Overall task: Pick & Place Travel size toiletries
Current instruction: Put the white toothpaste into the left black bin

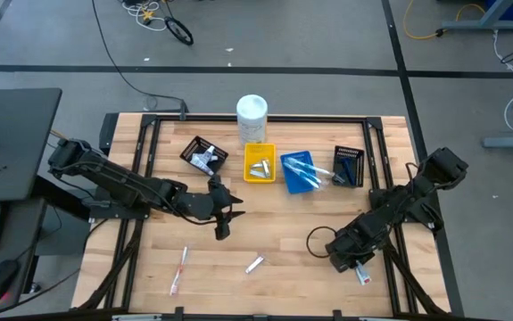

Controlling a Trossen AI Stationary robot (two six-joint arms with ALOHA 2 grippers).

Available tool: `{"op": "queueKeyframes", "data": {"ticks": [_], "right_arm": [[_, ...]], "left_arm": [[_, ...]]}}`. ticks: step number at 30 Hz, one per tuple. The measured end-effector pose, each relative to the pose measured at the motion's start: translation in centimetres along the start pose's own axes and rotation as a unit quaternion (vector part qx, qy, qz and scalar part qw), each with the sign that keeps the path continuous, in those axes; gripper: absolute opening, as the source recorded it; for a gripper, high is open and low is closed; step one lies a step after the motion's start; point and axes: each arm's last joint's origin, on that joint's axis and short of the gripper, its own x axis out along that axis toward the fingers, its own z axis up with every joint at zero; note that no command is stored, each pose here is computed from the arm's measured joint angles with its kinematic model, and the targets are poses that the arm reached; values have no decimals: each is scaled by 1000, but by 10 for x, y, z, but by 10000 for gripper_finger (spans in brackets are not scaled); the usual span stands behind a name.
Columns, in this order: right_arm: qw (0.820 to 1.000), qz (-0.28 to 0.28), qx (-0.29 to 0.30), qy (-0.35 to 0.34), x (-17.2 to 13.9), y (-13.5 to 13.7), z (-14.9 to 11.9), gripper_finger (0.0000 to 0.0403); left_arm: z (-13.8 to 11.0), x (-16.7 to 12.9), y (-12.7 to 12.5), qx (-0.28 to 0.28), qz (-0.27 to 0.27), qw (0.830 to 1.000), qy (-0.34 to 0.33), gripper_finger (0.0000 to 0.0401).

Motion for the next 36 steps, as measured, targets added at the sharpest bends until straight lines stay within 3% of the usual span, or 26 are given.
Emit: {"op": "queueKeyframes", "data": {"ticks": [4,8,10,13,15,16,19,22,24,27,30,33,36], "right_arm": [[1000,1,-28,-2,0,0,0,87],[997,24,-71,-26,-10,9,-3,70],[990,68,-91,-86,-23,21,-4,68],[959,140,-151,-195,-48,40,-7,67],[918,179,-217,-280,-67,52,-8,67],[889,191,-249,-335,-77,57,-8,67],[782,184,-286,-522,-103,69,2,66],[682,171,-243,-668,-126,78,15,66],[647,183,-208,-710,-138,80,28,66],[631,238,-181,-715,-156,82,44,67],[641,272,-179,-695,-163,80,55,67],[654,273,-185,-681,-162,80,63,67],[654,275,-184,-680,-163,80,67,67]], "left_arm": [[0,0,0,-1,1,1000,-1,169],[1,0,0,-10,-1,1000,-6,169],[3,0,-1,-21,-4,1000,-14,169],[6,0,-2,-38,-9,999,-30,169],[7,0,-2,-44,-4,998,-38,169],[8,0,-2,-46,2,998,-41,169],[8,0,0,-73,17,996,-48,169],[5,9,-4,-95,19,994,-51,169],[3,19,-8,-89,13,994,-61,169],[-7,39,-14,-31,27,997,-61,169],[-15,55,-15,-2,75,994,-75,169],[-18,66,-15,-8,102,991,-90,169],[-19,73,-10,-19,126,987,-101,169]]}}
